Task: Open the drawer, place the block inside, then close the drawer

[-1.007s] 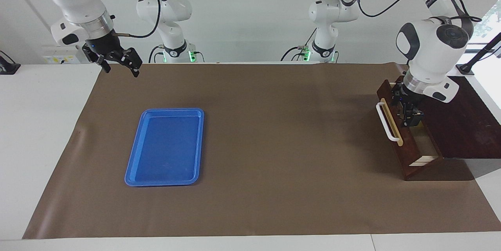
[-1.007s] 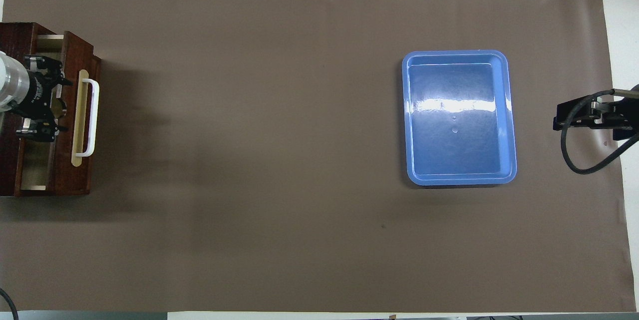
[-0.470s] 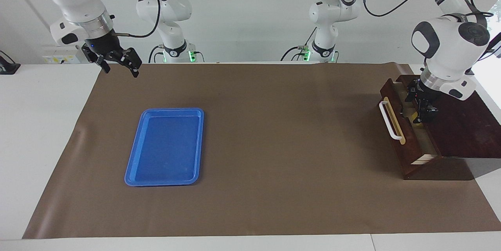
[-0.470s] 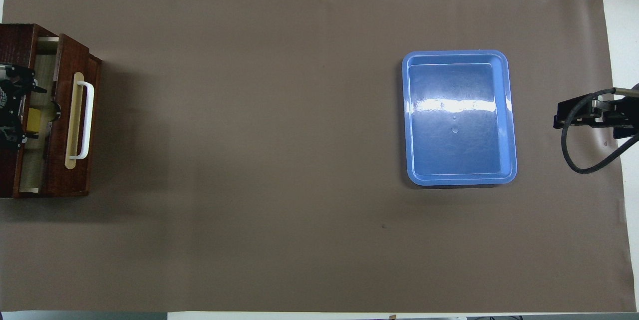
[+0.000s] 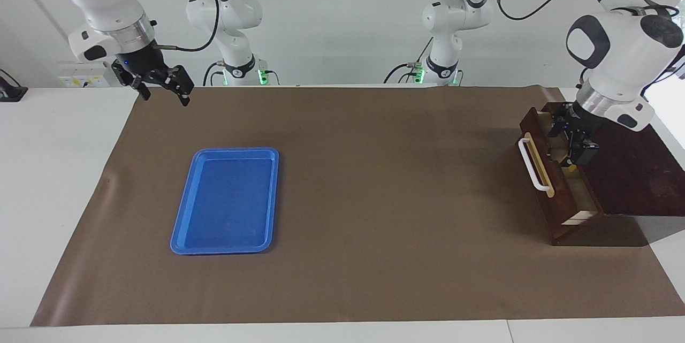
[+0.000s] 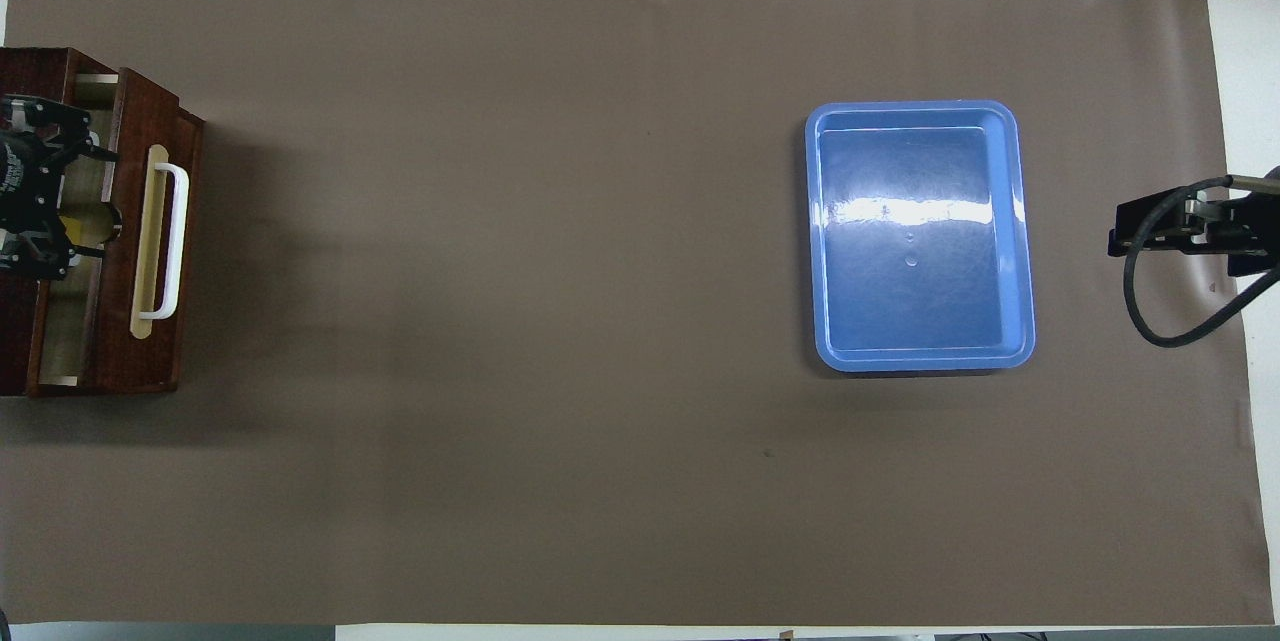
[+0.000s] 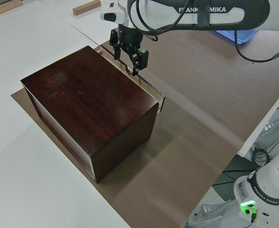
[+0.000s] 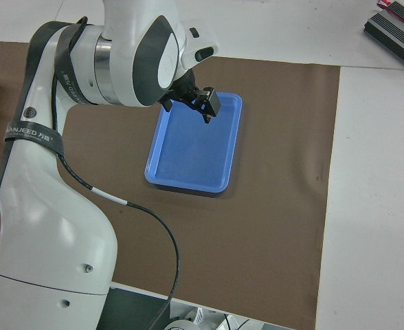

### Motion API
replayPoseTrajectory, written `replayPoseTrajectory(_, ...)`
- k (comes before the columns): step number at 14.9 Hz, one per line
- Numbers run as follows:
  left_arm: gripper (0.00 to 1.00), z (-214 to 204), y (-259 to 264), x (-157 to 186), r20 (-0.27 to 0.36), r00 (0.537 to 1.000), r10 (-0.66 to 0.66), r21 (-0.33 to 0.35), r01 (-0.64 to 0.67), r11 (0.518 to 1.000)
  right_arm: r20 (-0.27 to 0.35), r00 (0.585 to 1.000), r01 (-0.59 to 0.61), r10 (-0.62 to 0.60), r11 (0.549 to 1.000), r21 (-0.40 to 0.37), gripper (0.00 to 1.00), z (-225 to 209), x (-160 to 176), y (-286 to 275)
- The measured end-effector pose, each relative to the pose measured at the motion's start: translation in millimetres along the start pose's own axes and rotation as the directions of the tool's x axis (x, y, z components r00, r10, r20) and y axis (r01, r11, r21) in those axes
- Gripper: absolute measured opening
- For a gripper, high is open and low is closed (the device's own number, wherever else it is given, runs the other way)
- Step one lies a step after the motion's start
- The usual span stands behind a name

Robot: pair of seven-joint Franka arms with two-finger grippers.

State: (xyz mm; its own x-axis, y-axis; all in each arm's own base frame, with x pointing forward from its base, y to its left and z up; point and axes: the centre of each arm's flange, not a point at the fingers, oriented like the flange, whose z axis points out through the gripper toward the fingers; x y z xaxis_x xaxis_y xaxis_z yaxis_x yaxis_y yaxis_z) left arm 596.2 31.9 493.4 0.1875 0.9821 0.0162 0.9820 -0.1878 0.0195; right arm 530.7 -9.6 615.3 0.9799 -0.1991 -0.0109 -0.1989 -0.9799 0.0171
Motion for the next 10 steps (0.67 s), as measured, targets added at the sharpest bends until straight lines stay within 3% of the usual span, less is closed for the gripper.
replayPoseTrajectory(4,1.0,36,-5,-17,0.007,1.0,0.02,0.029,-0.02,0.999,-0.015,1.0,-0.011,0.011,1.0,0.003,1.0,-1,3,6)
replayPoseTrajectory(10,1.0,33,-19,46,-0.007,0.999,-0.051,-0.009,0.051,0.999,-0.032,0.999,-0.015,0.015,1.0,0.006,1.0,-2,5,7)
